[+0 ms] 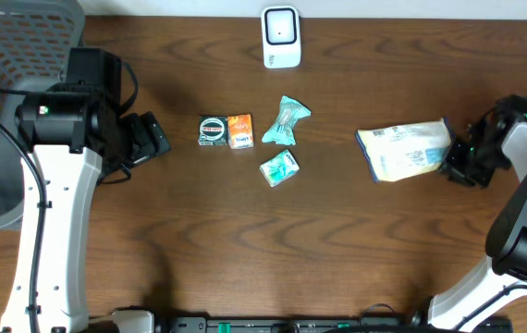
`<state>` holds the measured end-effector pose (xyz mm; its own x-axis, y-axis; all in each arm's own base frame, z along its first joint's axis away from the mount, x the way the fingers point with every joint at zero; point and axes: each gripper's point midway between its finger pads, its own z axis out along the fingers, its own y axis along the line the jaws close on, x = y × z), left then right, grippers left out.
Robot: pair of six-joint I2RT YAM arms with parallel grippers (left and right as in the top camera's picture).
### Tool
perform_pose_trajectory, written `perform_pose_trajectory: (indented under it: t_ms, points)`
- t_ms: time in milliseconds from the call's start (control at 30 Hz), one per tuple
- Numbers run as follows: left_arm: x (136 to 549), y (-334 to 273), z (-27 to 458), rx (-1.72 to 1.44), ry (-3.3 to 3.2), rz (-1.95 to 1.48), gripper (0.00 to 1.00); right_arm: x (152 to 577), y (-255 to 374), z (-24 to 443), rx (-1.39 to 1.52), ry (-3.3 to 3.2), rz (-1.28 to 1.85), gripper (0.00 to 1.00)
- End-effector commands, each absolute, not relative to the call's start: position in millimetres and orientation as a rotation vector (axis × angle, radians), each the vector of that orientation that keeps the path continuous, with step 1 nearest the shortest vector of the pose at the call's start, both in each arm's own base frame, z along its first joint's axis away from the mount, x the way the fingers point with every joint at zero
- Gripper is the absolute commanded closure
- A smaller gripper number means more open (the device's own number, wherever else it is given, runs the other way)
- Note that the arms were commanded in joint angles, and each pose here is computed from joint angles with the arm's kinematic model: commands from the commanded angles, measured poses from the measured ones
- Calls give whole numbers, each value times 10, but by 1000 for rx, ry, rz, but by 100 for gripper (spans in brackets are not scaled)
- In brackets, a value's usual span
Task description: Scan the item barcode
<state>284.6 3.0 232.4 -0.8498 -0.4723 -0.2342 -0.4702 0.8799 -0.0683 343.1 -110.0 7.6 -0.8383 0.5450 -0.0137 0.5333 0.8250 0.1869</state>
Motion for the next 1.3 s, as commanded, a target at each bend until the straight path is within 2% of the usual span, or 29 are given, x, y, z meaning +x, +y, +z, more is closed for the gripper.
perform_pose_trajectory:
  t_ms: [0, 167, 300, 467, 567, 733, 867, 1100, 1200, 1267]
  points:
    - [2839, 43, 2308, -732, 2811, -1, 3, 3640, -1106, 101, 939, 2812, 278, 71]
    - [2839, 43, 2308, -732, 2811, -1, 2, 4196, -785, 315, 737, 2632, 533, 79]
    - [2839, 42, 2308, -731, 2811, -1, 2, 4445, -334, 553, 553, 2530, 793, 78]
    - [2839, 43, 2308, -732, 2811, -1, 2, 4466, 98, 576, 429, 2560, 850, 77]
    - [2839, 43, 2308, -732, 2811, -1, 2, 4456, 307, 576, 371, 2582, 863, 73]
    - [2839, 43, 2308, -732, 2811, -1, 2, 4440, 394, 629, 350, 2595, 870, 77]
    - [2839, 43, 2308, -732, 2811, -1, 2, 4385, 285, 672, 386, 2618, 791, 78]
    - [2839, 43, 2308, -732, 2811, -1, 2, 4357, -440, 886, 475, 2588, 204, 75]
    - [2839, 42, 2308, -731, 2811, -1, 2, 4440, -501, 959, 433, 2547, 166, 75]
    - [2839, 42, 2308, -731, 2811, -1, 2, 4478, -613, 850, 454, 2548, 88, 76]
